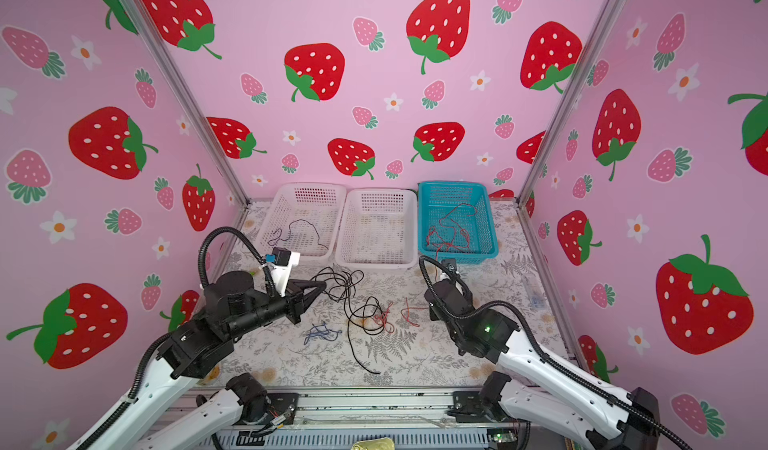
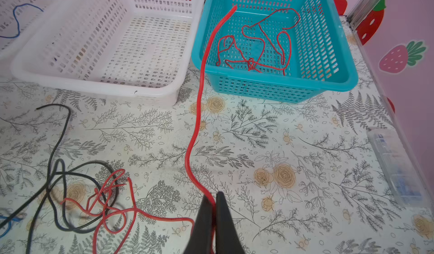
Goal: Untangle the cables
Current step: 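Carry the red wire over the teal basket with the right gripper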
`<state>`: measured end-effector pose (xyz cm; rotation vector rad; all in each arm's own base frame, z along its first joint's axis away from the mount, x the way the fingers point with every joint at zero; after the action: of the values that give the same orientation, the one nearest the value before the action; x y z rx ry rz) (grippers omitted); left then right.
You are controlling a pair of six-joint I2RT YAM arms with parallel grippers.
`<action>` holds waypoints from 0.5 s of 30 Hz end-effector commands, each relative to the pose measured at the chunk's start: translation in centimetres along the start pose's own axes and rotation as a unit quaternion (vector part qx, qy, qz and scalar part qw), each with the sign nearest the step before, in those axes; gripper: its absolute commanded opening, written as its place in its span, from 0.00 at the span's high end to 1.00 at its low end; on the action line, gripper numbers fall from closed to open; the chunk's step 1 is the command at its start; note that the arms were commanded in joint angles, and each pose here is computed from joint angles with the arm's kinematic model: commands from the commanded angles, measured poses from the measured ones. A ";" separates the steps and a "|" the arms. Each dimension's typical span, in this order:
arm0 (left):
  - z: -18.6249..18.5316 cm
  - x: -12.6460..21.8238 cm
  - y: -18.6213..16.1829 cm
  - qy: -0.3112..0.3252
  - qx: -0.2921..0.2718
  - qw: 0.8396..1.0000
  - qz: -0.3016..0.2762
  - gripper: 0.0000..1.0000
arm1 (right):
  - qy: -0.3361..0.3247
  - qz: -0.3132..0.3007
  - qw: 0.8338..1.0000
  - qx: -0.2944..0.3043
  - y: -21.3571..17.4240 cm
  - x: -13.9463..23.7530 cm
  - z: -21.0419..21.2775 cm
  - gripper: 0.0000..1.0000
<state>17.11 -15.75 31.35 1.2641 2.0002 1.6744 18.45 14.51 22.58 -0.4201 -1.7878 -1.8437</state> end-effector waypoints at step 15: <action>0.7 -1.8 -2.9 -0.013 -0.037 0.999 0.037 1.00 | -0.008 -0.061 0.998 -0.035 10.0 0.4 -1.5 1.00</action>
<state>17.23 -16.33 27.47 1.3818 1.9178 1.7355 22.47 12.75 30.09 -0.3969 -1.8203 -2.0059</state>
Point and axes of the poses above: each gripper's point midway between its finger pads, its own x axis back along the fingers, its own z axis along the line the jaws close on, y = z × x, the point moved 5 cm from there along x, back along the fingers, and after that the axes turned 6 degrees about -x, right-handed, at the moved point
